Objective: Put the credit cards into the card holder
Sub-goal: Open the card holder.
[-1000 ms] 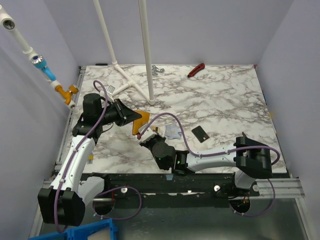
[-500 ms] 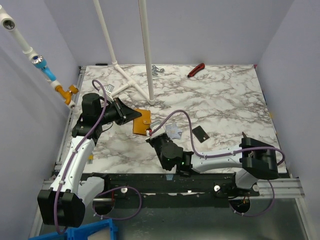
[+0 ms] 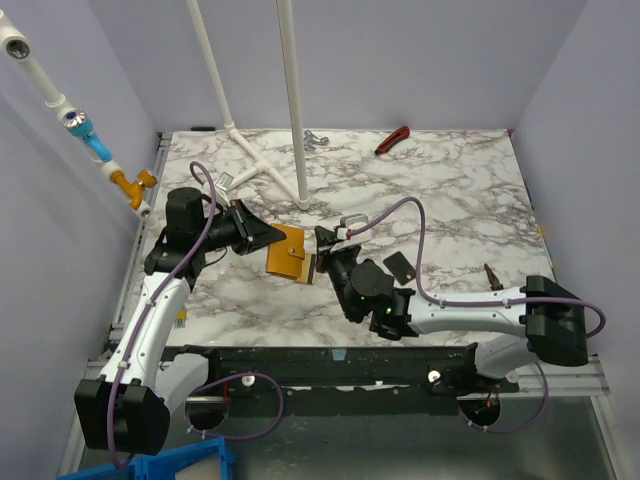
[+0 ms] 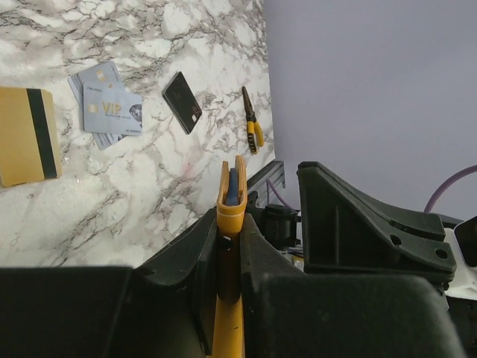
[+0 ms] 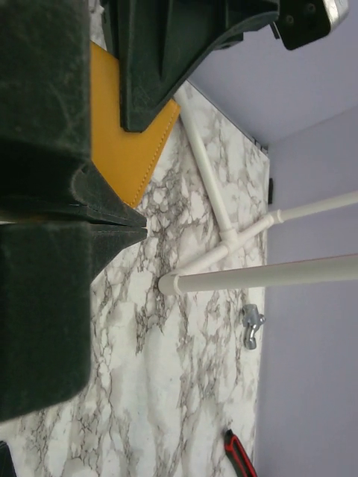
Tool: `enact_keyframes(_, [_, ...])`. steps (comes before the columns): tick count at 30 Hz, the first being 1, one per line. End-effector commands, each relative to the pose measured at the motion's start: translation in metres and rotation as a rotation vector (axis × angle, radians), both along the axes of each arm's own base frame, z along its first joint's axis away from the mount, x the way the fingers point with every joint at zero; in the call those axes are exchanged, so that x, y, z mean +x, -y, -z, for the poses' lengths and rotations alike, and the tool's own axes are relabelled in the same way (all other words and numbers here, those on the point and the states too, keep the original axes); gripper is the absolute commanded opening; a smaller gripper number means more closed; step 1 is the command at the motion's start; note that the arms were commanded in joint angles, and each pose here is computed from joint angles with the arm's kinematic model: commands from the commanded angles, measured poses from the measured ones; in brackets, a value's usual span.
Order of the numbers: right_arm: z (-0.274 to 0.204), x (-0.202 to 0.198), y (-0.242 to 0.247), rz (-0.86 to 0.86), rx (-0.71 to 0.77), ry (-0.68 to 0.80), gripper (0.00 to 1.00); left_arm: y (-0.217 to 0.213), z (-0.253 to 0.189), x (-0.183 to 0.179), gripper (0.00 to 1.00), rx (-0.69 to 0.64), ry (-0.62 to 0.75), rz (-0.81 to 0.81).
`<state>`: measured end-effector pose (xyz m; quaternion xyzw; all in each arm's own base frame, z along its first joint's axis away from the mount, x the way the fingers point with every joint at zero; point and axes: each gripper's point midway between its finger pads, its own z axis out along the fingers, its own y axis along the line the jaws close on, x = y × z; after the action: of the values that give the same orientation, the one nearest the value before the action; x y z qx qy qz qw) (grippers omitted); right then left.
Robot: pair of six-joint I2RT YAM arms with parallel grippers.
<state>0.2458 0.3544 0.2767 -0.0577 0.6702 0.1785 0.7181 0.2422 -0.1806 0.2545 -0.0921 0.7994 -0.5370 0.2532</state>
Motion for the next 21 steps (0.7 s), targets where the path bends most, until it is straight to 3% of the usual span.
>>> enact_keyframes(1, [0.011, -0.014, -0.009, -0.134, -0.020, -0.045, 0.05, 0.002, -0.008, -0.008, 0.00, -0.019, 0.011, 0.034])
enact_keyframes(5, [0.007, -0.027, -0.010, -0.236, -0.082, -0.021, 0.33, 0.001, -0.008, -0.007, 0.00, -0.011, 0.012, 0.030])
enact_keyframes(8, [0.004, -0.031, -0.013, -0.277, -0.135, -0.011, 0.47, 0.000, -0.007, -0.006, 0.00, -0.005, 0.010, 0.024])
enact_keyframes(10, [0.005, -0.035, -0.019, -0.313, -0.174, -0.014, 0.66, 0.000, -0.008, -0.005, 0.00, 0.000, 0.015, 0.023])
enact_keyframes(12, [0.006, -0.040, -0.026, -0.351, -0.240, 0.009, 0.76, -0.001, -0.008, -0.005, 0.00, 0.002, 0.014, 0.021])
enact_keyframes(17, [0.020, -0.049, -0.038, -0.359, -0.394, 0.050, 0.77, -0.001, -0.007, -0.004, 0.00, 0.004, 0.011, 0.020])
enact_keyframes(21, [0.025, -0.049, -0.042, -0.365, -0.420, 0.063, 0.74, -0.001, -0.006, -0.005, 0.00, 0.002, 0.004, 0.020])
